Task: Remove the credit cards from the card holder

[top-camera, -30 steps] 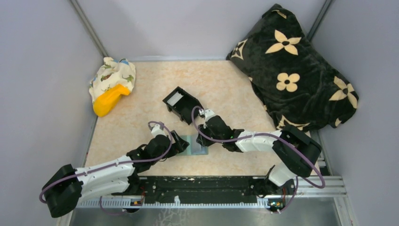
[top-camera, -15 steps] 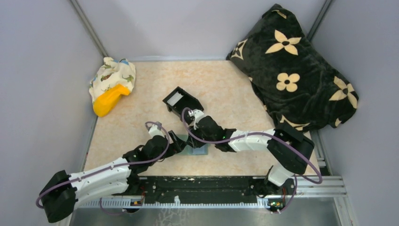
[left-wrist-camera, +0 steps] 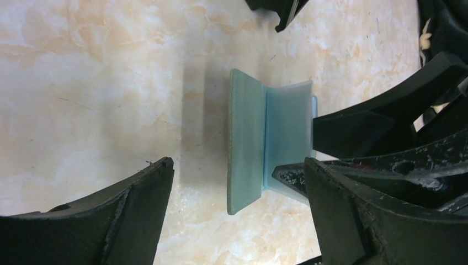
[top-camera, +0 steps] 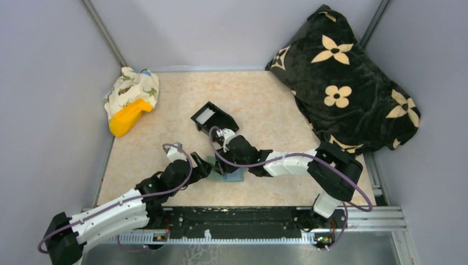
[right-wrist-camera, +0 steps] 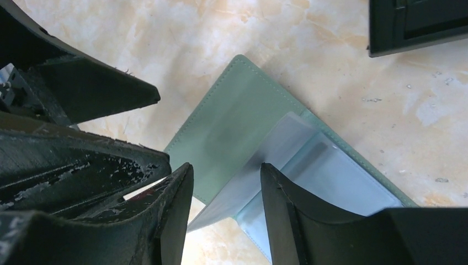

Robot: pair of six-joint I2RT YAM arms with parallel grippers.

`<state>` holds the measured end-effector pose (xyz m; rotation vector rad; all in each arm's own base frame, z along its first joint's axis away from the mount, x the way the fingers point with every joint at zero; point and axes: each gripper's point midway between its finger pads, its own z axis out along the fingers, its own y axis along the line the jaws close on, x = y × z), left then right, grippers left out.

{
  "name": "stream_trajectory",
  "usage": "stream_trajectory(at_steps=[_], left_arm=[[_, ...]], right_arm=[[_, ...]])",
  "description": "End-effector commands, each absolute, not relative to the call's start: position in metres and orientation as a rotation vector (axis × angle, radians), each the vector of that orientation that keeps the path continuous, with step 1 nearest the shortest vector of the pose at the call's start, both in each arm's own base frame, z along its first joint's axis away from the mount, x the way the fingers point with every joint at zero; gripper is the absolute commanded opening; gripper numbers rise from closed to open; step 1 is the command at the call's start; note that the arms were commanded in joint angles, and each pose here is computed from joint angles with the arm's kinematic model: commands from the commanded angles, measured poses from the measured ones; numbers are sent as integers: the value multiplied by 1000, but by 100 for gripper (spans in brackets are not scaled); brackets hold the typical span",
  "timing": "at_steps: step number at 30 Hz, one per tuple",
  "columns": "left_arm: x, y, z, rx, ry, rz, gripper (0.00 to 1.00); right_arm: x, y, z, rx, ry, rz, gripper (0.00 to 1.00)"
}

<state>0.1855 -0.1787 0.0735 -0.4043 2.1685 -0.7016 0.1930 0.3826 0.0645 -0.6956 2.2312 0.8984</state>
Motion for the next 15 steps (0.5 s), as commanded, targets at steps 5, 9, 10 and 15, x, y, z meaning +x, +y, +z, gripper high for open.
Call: stream_trajectory(at_steps=[5,9,10,15], left_arm=[[194,-166,95,-428,2105,-642,93],[195,-164,99,-437,2094,-647,93],[194,-163,100,-443,2090,-648,93],[195,-156,110,-465,2055,-652,93]], right_arm=[[186,414,106,-748,2112,1027,51],[182,420,108,-768,2104,1041,51],[183,421,106,-769,2105,1042,51],[181,425,78,-784,2157,1029,51]])
